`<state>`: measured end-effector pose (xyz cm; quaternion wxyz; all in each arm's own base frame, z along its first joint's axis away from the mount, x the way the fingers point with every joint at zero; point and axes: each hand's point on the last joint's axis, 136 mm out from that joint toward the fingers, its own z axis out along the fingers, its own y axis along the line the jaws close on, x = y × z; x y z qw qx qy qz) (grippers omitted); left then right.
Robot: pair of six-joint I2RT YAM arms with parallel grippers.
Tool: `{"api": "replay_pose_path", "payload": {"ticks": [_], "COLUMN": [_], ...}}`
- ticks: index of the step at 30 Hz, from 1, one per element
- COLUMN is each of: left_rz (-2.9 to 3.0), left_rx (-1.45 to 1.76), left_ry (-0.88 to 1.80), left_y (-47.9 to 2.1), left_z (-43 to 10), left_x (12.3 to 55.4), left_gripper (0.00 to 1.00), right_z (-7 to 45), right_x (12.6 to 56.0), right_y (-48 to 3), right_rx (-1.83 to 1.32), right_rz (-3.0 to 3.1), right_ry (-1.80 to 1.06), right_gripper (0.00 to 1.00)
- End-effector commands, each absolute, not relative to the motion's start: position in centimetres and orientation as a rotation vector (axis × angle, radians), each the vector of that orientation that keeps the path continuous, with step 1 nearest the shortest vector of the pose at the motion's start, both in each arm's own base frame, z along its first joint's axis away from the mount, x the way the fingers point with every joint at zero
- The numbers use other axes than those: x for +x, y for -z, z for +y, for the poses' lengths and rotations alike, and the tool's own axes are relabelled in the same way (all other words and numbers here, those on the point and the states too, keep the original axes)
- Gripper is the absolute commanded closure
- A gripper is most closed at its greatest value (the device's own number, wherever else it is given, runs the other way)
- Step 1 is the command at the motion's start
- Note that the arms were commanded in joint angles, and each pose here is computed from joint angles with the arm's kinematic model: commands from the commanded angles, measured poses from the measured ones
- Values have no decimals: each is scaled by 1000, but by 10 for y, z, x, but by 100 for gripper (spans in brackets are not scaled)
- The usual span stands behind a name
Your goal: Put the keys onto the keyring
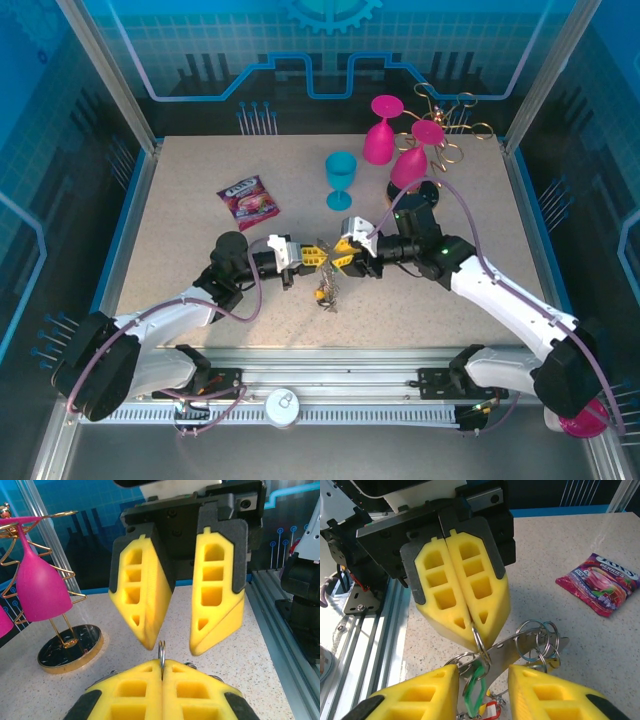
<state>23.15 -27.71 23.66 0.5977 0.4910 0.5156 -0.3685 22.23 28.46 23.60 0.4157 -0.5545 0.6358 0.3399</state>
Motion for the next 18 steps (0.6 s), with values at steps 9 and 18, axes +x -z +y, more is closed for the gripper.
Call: {"api": "replay_pose_path", "payload": {"ticks": [9, 18], "left_rz": [1106, 1223], "left_rx": [1157, 1189], "left_ry": [876, 792], "left_y": [-254, -234], "left_z": [-281, -280], "left_x": [224, 236], "left_gripper": [100, 78], "right_z": [303, 298], "right_x": [221, 218], "right_y": [-246, -243], "right_rx": [-1408, -1495], "right_rz": [1520, 1546], "right_ry": [-936, -873], "right_gripper": [87, 100]}}
